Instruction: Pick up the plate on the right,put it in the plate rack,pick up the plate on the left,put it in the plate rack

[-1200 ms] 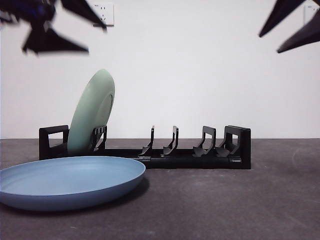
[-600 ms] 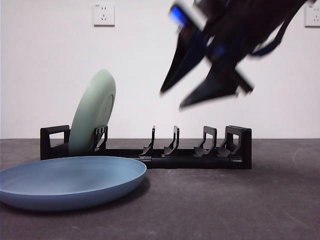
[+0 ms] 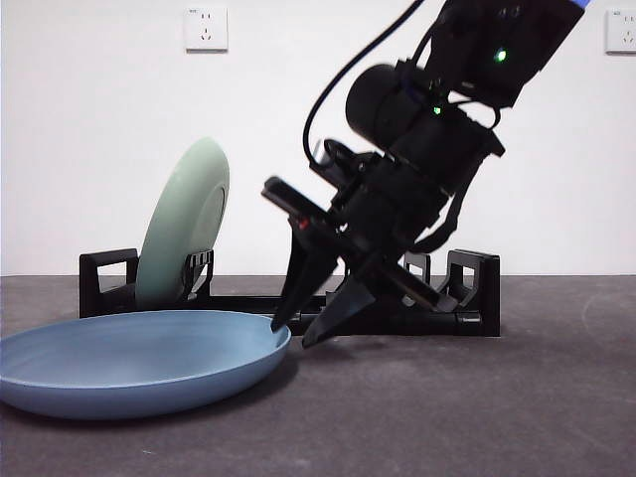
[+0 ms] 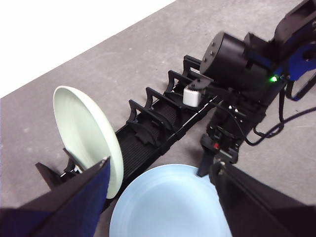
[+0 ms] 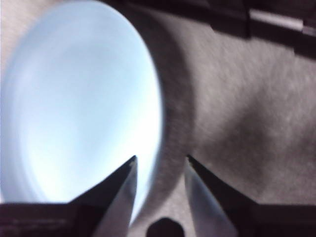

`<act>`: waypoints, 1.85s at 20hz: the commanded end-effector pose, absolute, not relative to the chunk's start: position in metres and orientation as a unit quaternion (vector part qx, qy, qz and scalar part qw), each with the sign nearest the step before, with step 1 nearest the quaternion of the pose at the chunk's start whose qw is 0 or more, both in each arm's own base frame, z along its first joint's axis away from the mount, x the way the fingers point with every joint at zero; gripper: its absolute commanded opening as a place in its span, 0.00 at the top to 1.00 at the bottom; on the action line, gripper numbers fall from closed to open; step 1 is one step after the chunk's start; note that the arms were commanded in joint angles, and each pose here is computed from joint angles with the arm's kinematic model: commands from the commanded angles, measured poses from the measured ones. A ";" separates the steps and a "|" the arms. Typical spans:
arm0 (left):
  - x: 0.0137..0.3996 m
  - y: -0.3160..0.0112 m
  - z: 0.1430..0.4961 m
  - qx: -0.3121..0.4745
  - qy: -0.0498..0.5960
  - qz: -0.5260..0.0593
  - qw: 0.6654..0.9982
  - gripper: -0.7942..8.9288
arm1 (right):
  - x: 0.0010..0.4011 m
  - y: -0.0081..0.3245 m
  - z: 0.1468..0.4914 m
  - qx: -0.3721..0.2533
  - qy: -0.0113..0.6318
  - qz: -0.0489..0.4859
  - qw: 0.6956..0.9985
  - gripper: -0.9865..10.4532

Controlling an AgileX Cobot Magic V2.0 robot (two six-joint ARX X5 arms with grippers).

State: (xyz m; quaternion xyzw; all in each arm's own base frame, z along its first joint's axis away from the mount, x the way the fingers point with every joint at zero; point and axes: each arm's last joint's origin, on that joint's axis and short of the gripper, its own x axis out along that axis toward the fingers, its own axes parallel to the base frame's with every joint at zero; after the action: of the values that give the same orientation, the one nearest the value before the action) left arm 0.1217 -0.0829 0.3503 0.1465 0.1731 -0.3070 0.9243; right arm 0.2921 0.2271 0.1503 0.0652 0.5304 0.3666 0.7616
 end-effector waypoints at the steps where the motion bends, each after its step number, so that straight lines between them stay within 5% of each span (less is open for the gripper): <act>1: 0.124 -0.085 0.347 0.155 0.176 -0.306 0.923 0.56 | 0.292 0.231 0.144 0.075 0.541 0.373 0.751 0.78; 3: 0.127 -0.086 0.345 0.157 0.183 -0.306 0.921 0.56 | 0.292 0.232 0.140 0.080 0.548 0.375 0.743 0.78; 6: 0.131 -0.089 0.342 0.159 0.193 -0.307 0.918 0.56 | 0.291 0.234 0.139 0.082 0.552 0.374 0.741 0.92; 11: 0.133 -0.090 0.341 0.160 0.197 -0.307 0.917 0.56 | 0.289 0.234 0.141 0.088 0.558 0.368 0.739 0.92; 19: 0.131 -0.094 0.341 0.144 0.195 -0.366 0.899 0.57 | 0.273 0.198 0.210 0.072 0.531 0.359 0.764 0.92; 24: 0.118 -0.111 0.337 0.222 0.169 -0.462 0.842 0.57 | 0.261 0.154 0.251 0.050 0.509 0.302 0.805 0.92; 37: 0.100 -0.236 0.247 0.486 0.238 -0.490 0.684 0.57 | 0.248 0.131 0.263 0.038 0.536 0.288 0.793 0.92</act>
State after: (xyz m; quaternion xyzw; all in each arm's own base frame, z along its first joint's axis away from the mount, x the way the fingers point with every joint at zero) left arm 0.1011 -0.2364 0.2494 0.4792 0.2423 -0.4854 0.6900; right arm 0.2474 0.1300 0.2620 0.0408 0.5403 0.2805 0.7923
